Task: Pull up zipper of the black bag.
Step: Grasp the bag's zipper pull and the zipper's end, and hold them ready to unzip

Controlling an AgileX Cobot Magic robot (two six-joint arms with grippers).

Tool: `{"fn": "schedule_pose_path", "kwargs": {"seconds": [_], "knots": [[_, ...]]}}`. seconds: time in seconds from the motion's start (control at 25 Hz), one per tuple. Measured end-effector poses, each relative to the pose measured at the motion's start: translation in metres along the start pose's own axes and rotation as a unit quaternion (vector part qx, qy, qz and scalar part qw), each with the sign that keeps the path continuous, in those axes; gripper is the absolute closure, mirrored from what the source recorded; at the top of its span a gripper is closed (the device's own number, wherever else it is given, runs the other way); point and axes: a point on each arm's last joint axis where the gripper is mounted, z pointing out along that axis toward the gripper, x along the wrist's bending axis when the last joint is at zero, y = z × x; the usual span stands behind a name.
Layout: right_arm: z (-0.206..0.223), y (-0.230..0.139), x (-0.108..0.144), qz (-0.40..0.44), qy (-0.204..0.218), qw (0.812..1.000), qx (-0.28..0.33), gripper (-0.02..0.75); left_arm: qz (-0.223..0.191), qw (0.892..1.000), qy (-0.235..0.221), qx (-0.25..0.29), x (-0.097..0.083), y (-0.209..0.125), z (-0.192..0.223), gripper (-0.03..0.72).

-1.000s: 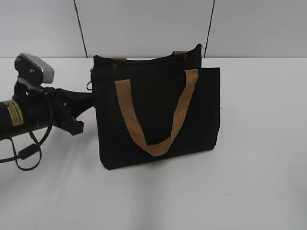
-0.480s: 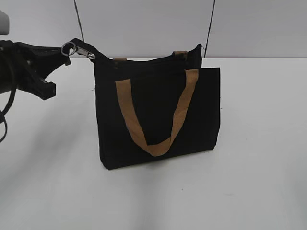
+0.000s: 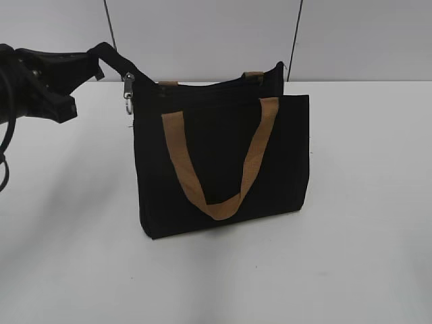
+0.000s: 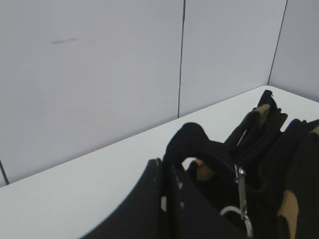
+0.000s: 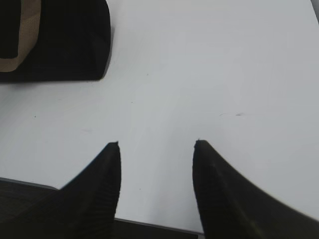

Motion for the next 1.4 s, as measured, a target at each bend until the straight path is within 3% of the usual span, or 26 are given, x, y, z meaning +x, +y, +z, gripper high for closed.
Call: {"fn": "schedule_pose_path", "kwargs": {"seconds": [0.28,0.44,0.64,1.12,1.28,1.4], "knots": [[0.0,0.0,0.002,0.007,0.013,1.0,-0.002,0.367,-0.005,1.0,-0.006,-0.009,-0.001,0.002,0.0,0.697],[0.0,0.004,0.012,0.02,0.066,0.998,-0.011,0.367,-0.02,1.0,-0.008,-0.011,-0.001,0.002,0.0,0.697],[0.024,0.031,0.021,-0.014,0.151,0.988,0.019,0.367,-0.036,0.999,-0.009,-0.011,-0.002,0.002,0.0,0.697],[0.134,0.109,0.04,-0.066,0.346,0.936,0.022,0.37,-0.045,0.999,-0.009,-0.019,0.0,0.008,0.002,0.697],[0.173,0.136,0.066,-0.101,0.408,0.907,0.021,0.37,-0.044,0.999,-0.011,-0.019,-0.001,0.008,0.002,0.697],[0.201,0.151,0.087,-0.133,0.428,0.894,0.022,0.37,-0.044,0.999,-0.012,-0.019,-0.001,0.008,0.002,0.697]]}}
